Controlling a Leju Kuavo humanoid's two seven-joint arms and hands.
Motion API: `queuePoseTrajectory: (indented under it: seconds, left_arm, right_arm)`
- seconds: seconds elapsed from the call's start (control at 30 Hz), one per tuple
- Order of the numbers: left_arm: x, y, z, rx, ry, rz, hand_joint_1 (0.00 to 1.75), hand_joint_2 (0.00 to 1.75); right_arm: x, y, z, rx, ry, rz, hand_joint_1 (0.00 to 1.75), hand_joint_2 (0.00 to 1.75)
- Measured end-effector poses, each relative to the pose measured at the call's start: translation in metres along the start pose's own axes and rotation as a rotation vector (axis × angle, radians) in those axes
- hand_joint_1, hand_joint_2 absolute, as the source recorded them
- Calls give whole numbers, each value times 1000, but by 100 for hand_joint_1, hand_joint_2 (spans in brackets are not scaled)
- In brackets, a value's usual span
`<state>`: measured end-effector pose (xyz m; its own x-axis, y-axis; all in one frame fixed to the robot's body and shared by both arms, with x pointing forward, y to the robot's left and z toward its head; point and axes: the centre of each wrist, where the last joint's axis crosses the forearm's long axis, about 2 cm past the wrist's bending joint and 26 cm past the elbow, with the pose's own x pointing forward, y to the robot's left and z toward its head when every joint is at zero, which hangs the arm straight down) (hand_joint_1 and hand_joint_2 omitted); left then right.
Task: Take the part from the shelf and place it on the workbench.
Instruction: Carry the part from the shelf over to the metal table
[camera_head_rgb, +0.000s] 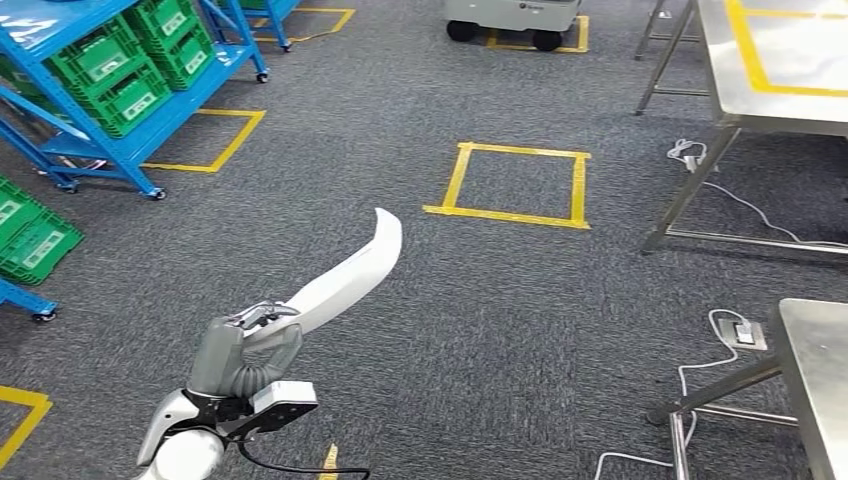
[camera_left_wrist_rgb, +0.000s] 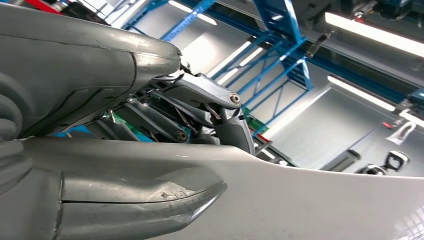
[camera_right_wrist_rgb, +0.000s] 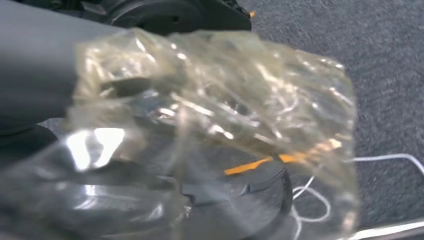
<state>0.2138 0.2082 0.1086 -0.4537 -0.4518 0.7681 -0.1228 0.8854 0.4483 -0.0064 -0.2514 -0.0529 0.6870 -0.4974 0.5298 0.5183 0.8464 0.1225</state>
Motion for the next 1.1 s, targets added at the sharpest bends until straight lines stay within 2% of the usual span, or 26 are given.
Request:
queuePoseTrajectory:
  seconds: [0.47,1.1]
  left_arm:
    - [0,3,9,2,26,2,175,175]
    - [-1,10,8,-11,51,-22,175,175]
  right_arm:
    - [0,0,9,-3,45,32,0,0]
    - [2,2,16,6,58,55,0,0]
